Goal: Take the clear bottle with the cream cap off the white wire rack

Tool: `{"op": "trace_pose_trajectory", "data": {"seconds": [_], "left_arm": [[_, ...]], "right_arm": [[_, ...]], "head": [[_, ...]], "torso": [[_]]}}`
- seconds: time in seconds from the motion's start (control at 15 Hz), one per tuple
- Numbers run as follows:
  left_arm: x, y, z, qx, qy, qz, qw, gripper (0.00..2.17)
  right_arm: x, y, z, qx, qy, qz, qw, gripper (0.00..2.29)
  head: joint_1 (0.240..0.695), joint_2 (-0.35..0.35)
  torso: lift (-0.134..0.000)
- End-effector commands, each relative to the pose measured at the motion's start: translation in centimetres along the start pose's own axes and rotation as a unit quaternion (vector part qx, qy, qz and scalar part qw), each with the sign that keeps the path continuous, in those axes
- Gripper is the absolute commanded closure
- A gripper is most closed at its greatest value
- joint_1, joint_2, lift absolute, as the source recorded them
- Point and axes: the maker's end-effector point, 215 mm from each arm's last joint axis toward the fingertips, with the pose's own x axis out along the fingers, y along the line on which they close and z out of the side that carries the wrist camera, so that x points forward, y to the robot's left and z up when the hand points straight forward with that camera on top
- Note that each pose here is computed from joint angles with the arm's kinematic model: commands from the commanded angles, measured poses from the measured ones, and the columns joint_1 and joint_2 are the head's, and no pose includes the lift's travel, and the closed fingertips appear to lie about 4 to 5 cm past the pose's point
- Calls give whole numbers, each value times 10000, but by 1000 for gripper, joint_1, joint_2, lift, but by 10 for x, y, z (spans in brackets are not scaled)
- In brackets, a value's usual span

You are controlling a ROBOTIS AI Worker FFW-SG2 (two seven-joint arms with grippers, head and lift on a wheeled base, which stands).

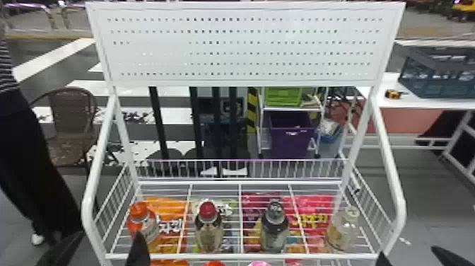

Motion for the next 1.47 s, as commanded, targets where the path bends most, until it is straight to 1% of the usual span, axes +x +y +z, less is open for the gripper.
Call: {"op": "trace_pose_trajectory", "data": {"seconds": [0.0,0.4,0.67,0.73,0.8,0.93,1.07,1.2,1.27,1.4], "left_arm": [[1,0,1,0,-11,1,10000,137],[-2,0,-2,5,27,-7,10000,137],[-3,0,4,-26,-46,4,10000,140],[-4,0,3,-24,-30,-4,10000,140],[-5,0,3,-21,-24,2,10000,140],[-5,-1,2,-25,-15,-17,10000,140],[-6,-2,1,-21,1,-29,10000,140],[-7,-1,0,0,10,-15,10000,140],[-7,-1,-1,4,25,-8,10000,140],[-7,-1,0,10,23,0,10000,140]], "right_arm": [[0,0,1,-2,-5,0,10000,127],[-1,0,2,-6,-5,4,10000,127],[-2,0,-1,-2,18,1,10000,127],[-1,-1,-8,14,69,-9,10000,127],[2,-3,-21,15,154,-25,9999,127],[9,-8,-53,51,327,-62,9994,127],[15,-9,-70,46,87,-84,9999,127],[25,-13,-92,46,17,-130,9999,130],[32,-16,-105,44,90,-153,9998,130],[49,-20,-121,107,156,-188,9996,130]], "head": [[499,0],[499,0],[499,0],[499,0],[499,0],[499,0],[499,0],[499,0],[499,0],[499,0]], "torso": [[0],[0],[0],[0],[0],[0],[0],[0],[0],[0]]}}
